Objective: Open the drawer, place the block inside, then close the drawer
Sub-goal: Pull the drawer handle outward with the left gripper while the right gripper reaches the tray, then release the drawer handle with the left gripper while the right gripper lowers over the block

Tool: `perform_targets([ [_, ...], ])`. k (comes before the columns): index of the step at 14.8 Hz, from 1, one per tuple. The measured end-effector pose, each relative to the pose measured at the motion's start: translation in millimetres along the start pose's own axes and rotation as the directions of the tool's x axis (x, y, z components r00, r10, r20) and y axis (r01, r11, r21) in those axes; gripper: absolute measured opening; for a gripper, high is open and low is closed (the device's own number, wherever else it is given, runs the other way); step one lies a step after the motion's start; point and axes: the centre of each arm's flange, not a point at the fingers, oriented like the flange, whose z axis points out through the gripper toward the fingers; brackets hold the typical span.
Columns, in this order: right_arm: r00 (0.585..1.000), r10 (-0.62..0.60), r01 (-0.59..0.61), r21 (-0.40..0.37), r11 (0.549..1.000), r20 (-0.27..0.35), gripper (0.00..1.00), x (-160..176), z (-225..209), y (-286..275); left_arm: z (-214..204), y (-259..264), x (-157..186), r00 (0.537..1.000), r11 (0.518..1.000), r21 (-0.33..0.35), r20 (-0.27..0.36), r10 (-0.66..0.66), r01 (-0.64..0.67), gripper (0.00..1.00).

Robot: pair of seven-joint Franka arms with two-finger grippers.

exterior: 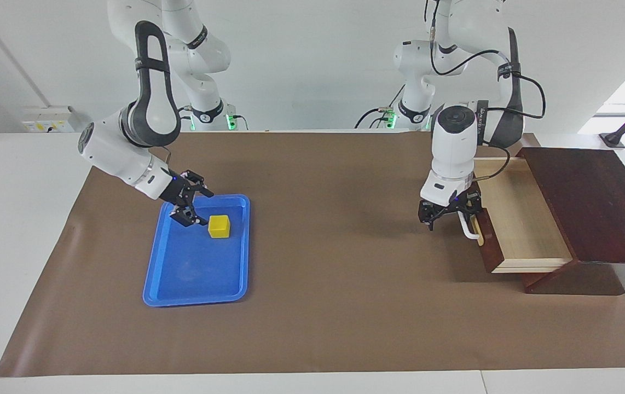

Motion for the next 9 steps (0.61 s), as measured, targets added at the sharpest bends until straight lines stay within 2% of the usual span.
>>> perform_targets([
  [3,0.999,-0.038,0.039,0.018,0.999,-0.01,1.0,-11.2,15.6,11.3,-2.8,-2.1,1.3,1.0,1.0,0.007,0.021,-0.013,0.013,1.0],
  [5,0.999,-0.051,0.051,0.024,0.998,-0.015,1.0,-13.1,18.4,17.0,-20.4,-4.8,11.8,0.998,0.999,0.021,0.051,-0.036,0.034,1.0],
  [9,0.994,-0.106,0.107,0.033,0.994,-0.021,1.0,-14.3,21.4,18.3,-78.7,-13.3,42.9,0.98,0.988,-0.043,0.135,-0.145,0.151,1.0],
])
